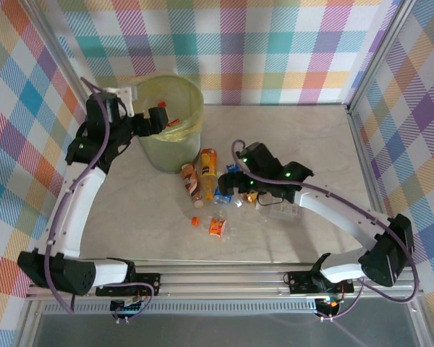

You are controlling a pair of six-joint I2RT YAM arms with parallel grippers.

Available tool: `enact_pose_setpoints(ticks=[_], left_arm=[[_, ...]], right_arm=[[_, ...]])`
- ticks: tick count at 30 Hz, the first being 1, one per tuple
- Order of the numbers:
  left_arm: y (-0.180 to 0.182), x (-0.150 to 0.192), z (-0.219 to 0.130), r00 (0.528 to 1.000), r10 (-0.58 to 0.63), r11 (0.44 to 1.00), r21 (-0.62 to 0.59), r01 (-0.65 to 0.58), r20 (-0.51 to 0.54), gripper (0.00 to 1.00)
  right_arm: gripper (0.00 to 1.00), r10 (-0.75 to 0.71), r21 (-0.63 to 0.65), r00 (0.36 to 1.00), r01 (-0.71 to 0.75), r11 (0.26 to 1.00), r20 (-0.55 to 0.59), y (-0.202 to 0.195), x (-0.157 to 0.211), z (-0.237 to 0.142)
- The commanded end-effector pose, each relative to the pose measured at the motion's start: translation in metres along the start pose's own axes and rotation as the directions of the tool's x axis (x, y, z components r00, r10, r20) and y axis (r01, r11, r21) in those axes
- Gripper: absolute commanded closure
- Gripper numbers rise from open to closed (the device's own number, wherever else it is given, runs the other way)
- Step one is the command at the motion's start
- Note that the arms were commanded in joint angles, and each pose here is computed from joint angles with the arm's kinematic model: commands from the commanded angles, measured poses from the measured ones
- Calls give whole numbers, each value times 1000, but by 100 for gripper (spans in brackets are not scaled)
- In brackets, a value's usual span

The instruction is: Put the plastic bottles in the bin

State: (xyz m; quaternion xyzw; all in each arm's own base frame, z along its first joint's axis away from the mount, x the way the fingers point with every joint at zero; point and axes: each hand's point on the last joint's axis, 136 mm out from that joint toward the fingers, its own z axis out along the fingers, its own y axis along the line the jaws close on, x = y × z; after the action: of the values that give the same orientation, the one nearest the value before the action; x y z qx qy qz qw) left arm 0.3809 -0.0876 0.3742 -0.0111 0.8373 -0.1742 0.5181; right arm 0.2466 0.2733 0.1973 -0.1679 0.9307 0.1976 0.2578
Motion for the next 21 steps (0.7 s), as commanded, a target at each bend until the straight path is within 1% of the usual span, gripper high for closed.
enact_pose_setpoints(ticks=[1,5,8,11,14,21], left_arm=[[0,-10,-25,991,-74,997,5,74,113,0],[12,-3,-48,974,-124,990,-37,134,189,0],[18,-1,-62,965,-133,987,-55,149,228,0],[22,0,-72,959,-132,985,-77,155,251,0],[26,1,-77,955,-130,982,-98,161,266,0],[33,6,-73,956,-141,976,-128,178,258,0]], right_arm=[[0,-233,-29,959,231,972,-164,17,43,8],[0,-372,-11,884,385,923,-285,24,77,30],[0,-429,-43,843,440,897,-324,31,92,43],[0,-466,-81,819,468,880,-336,37,101,52],[0,-479,-89,802,481,872,-358,35,109,59],[1,-476,-97,774,483,870,-417,27,127,70]])
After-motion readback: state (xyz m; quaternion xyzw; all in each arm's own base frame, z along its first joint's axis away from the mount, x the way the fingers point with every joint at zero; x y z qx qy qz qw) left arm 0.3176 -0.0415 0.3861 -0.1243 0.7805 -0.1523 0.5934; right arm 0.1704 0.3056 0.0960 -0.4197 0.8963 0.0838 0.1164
